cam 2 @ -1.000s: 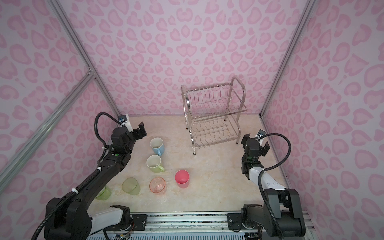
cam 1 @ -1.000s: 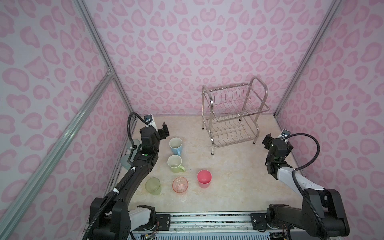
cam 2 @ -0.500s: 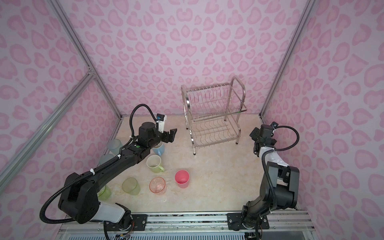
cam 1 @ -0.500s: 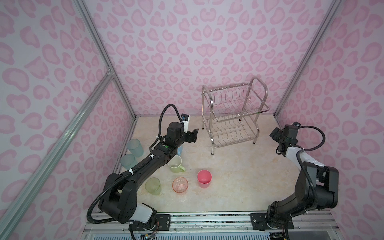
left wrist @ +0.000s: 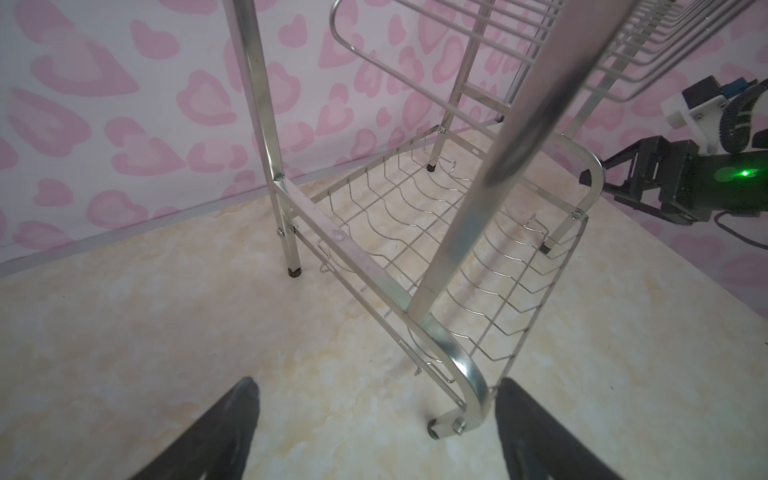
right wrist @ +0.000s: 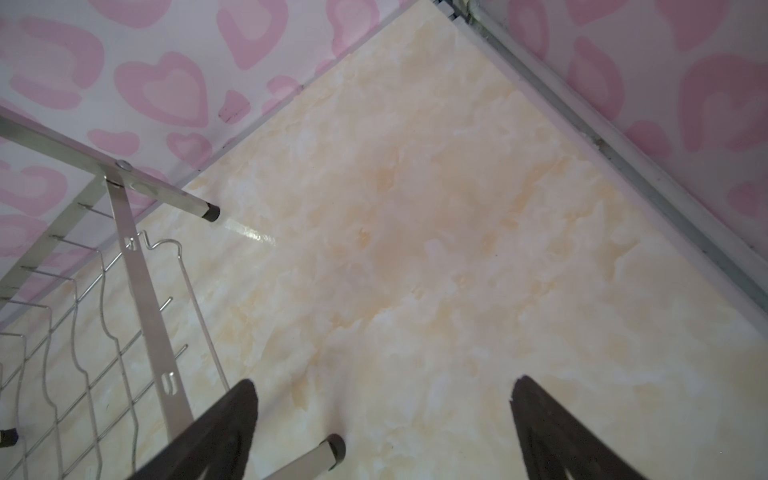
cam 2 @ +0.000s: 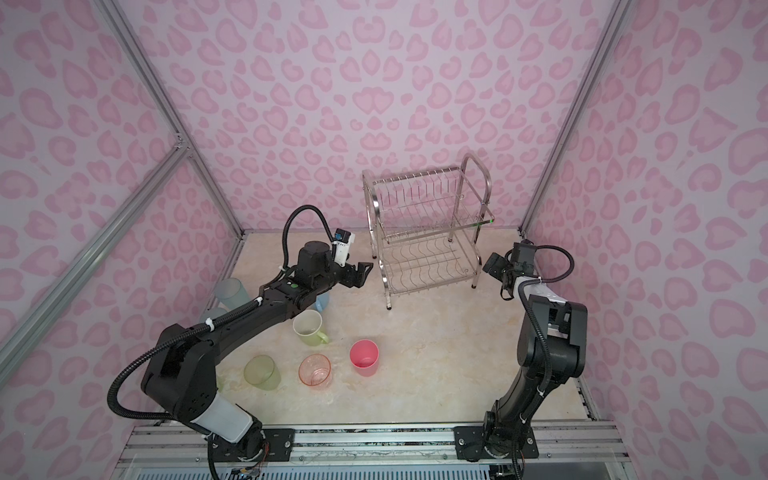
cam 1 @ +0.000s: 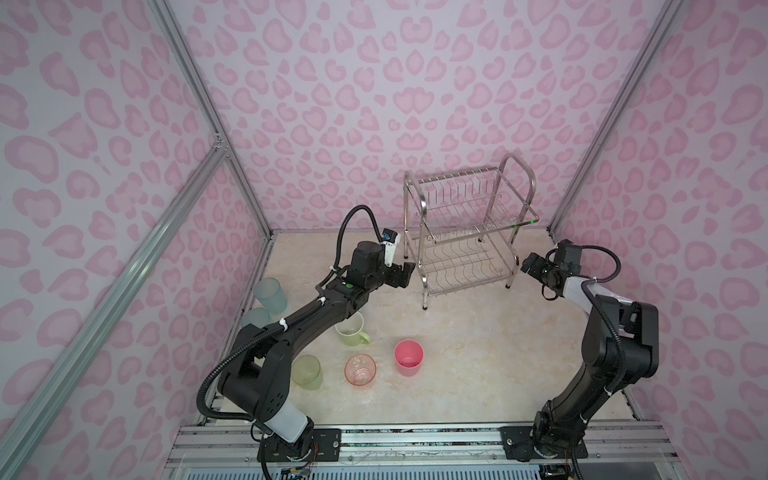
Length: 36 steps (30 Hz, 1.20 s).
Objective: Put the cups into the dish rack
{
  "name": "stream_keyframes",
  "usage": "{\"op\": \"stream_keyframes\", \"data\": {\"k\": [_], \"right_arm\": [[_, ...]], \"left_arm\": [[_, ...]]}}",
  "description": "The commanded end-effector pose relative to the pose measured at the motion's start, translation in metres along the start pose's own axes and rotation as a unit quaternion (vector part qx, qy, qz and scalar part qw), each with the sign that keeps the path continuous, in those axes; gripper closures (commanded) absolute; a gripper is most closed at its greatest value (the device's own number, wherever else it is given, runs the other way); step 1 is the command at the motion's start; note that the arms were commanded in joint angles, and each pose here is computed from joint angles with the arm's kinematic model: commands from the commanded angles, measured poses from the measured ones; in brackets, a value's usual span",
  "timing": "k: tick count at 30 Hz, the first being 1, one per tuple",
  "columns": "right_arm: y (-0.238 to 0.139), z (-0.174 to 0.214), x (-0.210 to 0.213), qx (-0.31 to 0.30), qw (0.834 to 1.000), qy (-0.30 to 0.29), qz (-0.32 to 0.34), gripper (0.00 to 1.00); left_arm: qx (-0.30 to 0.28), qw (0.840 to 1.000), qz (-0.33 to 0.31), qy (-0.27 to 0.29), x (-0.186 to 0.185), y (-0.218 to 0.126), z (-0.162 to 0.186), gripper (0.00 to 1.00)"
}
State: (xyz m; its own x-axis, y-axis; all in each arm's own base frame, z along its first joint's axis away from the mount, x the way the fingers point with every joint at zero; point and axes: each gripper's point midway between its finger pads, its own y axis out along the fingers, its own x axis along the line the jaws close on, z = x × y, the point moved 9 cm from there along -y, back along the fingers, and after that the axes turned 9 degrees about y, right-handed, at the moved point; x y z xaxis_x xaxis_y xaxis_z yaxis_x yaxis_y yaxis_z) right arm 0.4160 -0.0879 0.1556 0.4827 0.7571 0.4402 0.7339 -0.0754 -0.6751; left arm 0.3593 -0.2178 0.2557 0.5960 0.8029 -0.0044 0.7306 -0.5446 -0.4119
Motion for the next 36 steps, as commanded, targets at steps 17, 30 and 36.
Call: {"op": "stream_keyframes", "data": {"k": [17,30,36], "right_arm": [[-0.007,0.055,0.063,0.027,0.998,-0.030,-0.039,0.08],[-0.015,0.093,0.115,0.043,0.993,-0.081,-0.075,0.08],[-0.029,0.091,0.110,0.026,0.995,-0.087,-0.052,0.08]], "left_arm": [[-0.003,0.997,-0.066,-0.040,0.035,0.031,-0.018,0.11],[-0.003,0.987,-0.130,-0.098,0.084,-0.001,-0.012,0.11],[0.011,0.985,-0.138,-0.107,0.082,-0.016,-0.002,0.09]]}}
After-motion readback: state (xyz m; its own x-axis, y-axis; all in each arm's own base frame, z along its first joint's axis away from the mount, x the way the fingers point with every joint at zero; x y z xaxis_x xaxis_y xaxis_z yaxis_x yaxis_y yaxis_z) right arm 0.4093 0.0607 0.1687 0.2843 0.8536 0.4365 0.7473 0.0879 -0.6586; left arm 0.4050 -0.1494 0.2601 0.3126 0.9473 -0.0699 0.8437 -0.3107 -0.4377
